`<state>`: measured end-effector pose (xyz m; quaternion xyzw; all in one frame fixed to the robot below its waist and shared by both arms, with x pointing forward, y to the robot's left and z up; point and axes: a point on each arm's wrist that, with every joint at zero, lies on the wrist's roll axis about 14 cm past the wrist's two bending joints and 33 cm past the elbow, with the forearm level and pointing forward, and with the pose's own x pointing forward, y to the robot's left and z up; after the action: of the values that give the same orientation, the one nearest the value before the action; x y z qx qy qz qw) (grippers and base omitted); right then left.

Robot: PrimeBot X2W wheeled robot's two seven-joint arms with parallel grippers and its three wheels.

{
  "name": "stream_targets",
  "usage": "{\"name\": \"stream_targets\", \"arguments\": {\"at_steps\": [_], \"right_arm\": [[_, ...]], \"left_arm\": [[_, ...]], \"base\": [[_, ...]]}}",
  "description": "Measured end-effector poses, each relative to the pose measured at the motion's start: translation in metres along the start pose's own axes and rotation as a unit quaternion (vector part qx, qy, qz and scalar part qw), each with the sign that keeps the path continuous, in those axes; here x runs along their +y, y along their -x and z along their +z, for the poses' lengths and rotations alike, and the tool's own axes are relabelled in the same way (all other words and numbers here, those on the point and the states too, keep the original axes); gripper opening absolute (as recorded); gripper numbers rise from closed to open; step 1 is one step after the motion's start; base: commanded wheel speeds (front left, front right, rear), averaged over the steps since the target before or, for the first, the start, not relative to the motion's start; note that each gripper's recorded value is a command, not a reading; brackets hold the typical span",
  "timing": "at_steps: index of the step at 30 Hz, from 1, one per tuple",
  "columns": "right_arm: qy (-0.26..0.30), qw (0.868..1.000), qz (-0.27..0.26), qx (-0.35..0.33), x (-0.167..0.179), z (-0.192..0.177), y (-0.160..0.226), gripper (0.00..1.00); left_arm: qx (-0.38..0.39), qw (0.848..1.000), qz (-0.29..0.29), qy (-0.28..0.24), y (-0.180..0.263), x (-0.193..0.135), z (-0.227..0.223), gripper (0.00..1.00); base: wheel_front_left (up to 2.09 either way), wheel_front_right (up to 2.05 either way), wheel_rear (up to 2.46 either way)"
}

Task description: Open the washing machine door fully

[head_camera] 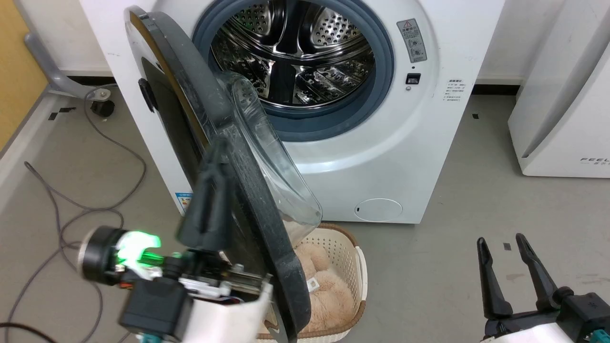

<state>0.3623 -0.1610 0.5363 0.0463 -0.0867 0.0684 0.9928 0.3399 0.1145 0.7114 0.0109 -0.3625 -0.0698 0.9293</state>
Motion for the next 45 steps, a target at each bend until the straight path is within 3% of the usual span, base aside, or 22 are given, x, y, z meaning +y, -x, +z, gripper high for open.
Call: {"name": "stream_targets", "arguments": {"at_steps": [15,25,34,45], "right_arm": [[-0.001,1.000,0.002,-0.005,0.002,0.004,0.001,1.00],[-0.004,1.000,0.008,0.000,0.007,0.001,0.002,1.00],[-0.006,1.000,0.010,0.003,0.009,-0.002,0.001,1.00],[-0.008,1.000,0.008,0.012,0.008,-0.008,0.001,1.00]], "left_arm": [[0.004,0.986,-0.144,0.082,0.016,-0.090,0.008,0.00],[0.063,0.971,-0.200,0.115,0.049,-0.127,-0.013,0.00],[0.138,0.960,-0.213,0.121,0.078,-0.138,-0.050,0.00],[0.218,0.955,-0.173,0.107,0.099,-0.120,-0.095,0.00]], "base": [[0.00,0.00,0.00],[0.00,0.00,0.00],[0.00,0.00,0.00],[0.00,0.00,0.00]]}}
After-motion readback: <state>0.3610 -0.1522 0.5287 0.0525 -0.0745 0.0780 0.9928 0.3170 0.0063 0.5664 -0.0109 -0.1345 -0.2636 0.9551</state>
